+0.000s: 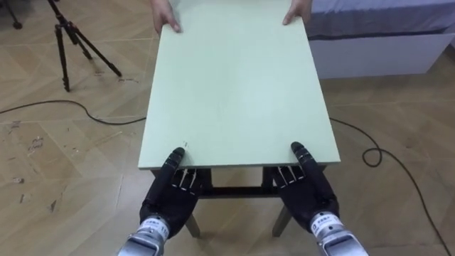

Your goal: Move table with human

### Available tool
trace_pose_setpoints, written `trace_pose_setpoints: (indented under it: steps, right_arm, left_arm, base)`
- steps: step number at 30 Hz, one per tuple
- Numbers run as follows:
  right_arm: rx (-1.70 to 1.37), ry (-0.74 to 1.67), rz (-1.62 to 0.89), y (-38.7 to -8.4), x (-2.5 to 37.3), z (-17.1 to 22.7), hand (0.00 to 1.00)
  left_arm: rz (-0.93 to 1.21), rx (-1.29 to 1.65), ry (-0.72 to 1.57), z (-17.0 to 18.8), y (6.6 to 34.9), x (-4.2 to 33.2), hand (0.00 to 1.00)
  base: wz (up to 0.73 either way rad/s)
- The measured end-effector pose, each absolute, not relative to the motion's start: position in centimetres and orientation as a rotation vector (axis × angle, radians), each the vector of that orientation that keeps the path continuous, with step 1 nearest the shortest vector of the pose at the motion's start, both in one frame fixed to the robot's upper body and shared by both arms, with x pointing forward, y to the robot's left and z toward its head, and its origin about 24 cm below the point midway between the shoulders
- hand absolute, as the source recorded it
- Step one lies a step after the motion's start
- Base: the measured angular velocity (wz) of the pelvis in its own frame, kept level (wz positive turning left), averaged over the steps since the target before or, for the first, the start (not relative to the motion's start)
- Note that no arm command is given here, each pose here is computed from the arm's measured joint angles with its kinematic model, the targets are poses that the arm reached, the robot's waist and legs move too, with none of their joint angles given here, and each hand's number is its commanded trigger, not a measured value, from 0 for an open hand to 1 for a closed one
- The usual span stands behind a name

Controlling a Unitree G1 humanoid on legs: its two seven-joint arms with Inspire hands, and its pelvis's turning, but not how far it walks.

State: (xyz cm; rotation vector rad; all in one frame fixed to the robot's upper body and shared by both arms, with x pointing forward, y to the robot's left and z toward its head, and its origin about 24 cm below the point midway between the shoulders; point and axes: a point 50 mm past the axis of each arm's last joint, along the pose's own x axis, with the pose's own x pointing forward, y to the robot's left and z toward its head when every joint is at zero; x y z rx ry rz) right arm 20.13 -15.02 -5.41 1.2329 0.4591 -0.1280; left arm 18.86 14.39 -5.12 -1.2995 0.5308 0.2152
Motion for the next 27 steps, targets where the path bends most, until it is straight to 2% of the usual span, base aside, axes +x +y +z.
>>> trace_pose_setpoints:
  steps: [8,27]
  right_arm:
    - [1.260,0.416,-0.110,-14.8,19.1,-4.2,1.00]
    - [1.333,0.422,-0.121,-14.1,16.9,-3.9,1.00]
  left_arm:
    - [0.182,-1.267,0.488,-3.8,14.3,18.5,1.00]
    - [0.186,-1.189,0.439,-3.0,14.3,17.8,1.00]
  base:
    - [0.01]
    - [0.02]
